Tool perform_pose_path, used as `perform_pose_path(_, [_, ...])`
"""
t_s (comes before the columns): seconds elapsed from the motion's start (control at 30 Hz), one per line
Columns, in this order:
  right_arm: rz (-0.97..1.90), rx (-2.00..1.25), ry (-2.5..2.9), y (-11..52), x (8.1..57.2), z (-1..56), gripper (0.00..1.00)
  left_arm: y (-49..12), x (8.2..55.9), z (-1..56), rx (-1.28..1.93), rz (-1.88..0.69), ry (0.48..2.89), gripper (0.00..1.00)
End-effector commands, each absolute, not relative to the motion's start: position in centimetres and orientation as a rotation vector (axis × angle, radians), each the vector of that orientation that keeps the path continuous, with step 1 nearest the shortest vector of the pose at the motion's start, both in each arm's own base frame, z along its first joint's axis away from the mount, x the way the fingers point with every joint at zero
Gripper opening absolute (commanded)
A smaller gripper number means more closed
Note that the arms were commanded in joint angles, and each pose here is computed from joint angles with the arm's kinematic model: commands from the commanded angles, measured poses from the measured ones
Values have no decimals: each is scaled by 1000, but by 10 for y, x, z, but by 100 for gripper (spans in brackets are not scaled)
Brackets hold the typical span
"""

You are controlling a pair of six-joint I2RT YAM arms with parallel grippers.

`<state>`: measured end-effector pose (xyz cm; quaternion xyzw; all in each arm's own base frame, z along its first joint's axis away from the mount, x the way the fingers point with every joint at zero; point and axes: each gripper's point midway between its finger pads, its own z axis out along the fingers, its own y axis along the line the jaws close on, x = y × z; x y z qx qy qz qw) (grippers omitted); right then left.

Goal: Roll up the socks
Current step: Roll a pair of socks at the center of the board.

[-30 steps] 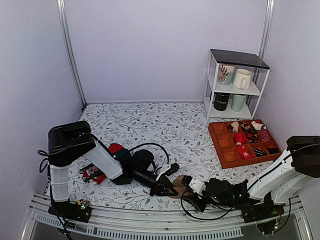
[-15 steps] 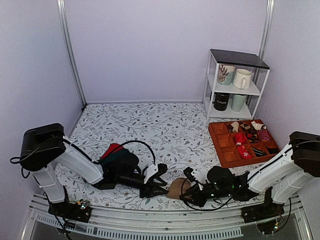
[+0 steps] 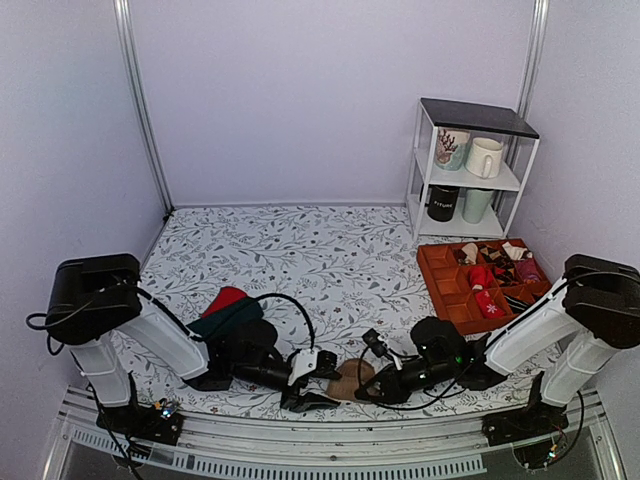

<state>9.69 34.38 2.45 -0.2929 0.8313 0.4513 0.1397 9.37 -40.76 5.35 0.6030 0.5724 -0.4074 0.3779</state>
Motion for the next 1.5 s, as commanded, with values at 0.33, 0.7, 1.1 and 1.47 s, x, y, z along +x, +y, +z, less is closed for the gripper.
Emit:
perform_pose_path(0.33, [1153,-897,2782,299,60,-37,23,-410,91,22,1581,-1018,1493,59])
perform_pose_path(0.7, [1184,-926,2786,303,58,-34,23,-409,92,-16,1653,-968,1642,6])
perform_pose_path(1.1, [1001,-1017,2494,319,103,27,48,-375,83,-83,1607,-880,2278,0])
perform_pose_path(1.47, [455,-1171,1836,334,99,77,55,-345,79,-98,1415,-985,2594,0])
